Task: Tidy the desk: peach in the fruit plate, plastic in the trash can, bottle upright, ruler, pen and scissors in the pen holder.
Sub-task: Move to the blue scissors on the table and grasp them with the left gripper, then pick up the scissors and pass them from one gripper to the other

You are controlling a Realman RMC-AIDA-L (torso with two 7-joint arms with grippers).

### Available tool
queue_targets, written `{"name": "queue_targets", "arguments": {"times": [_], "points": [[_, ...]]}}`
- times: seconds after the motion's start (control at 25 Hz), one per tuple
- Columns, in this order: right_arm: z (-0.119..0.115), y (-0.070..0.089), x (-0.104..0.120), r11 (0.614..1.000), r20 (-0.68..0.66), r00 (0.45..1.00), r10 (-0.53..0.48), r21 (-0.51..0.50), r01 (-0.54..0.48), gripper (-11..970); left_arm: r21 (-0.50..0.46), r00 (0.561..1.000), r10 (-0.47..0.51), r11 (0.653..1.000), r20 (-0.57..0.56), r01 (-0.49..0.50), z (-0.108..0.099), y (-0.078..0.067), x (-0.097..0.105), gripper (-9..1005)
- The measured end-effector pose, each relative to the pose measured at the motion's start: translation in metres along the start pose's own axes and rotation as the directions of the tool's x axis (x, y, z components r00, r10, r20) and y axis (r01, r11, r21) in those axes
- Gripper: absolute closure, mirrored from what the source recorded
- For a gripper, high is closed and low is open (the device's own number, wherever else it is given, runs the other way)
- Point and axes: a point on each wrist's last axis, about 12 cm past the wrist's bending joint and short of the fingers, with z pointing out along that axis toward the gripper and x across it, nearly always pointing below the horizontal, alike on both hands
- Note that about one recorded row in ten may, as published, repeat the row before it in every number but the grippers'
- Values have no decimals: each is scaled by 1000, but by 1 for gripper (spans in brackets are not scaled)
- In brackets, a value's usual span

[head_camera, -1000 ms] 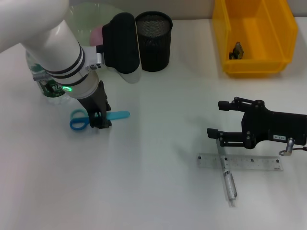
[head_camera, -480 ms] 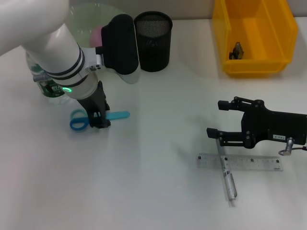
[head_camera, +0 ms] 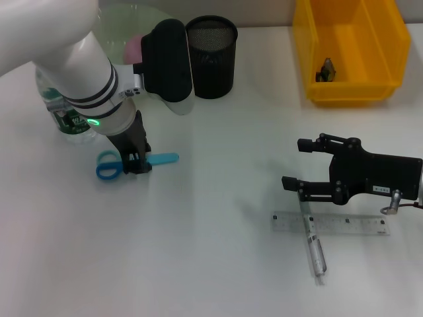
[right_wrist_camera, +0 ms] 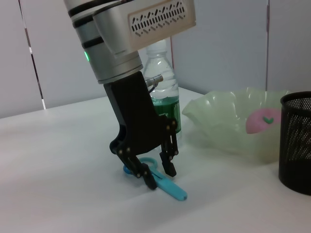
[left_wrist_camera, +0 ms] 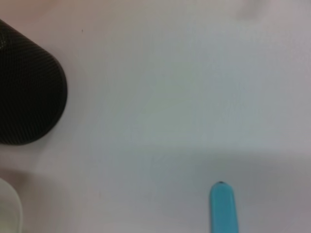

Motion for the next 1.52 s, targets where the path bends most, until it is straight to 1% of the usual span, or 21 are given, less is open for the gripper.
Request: {"name": "queue_targets", "arguments": {"times": [0.08, 0.32, 1.08, 1.36, 1.52], "points": [[0, 0, 0, 1000, 0, 1000, 0, 0, 0, 120, 0, 1000, 0, 1000, 0, 0, 0, 0, 0, 647], [0, 0, 0, 1000, 1, 1000, -1, -1, 1, 121, 9, 1000, -3, 1000, -8, 3, 2, -1, 1, 727], [2, -2, -3, 1000, 2, 1000, -15, -2, 15, 123, 19, 1000, -4, 1000, -8, 4, 2, -1, 0, 766], [2, -2, -3, 1000, 4, 1000, -14, 2, 14, 124, 52, 998, -44, 998, 50, 41, -9, -1, -6, 770], [1, -2, -2, 1000, 4, 1000, -12, 3, 12, 124, 106, 984, -114, 989, 135, 100, -21, 0, -6, 770]]}}
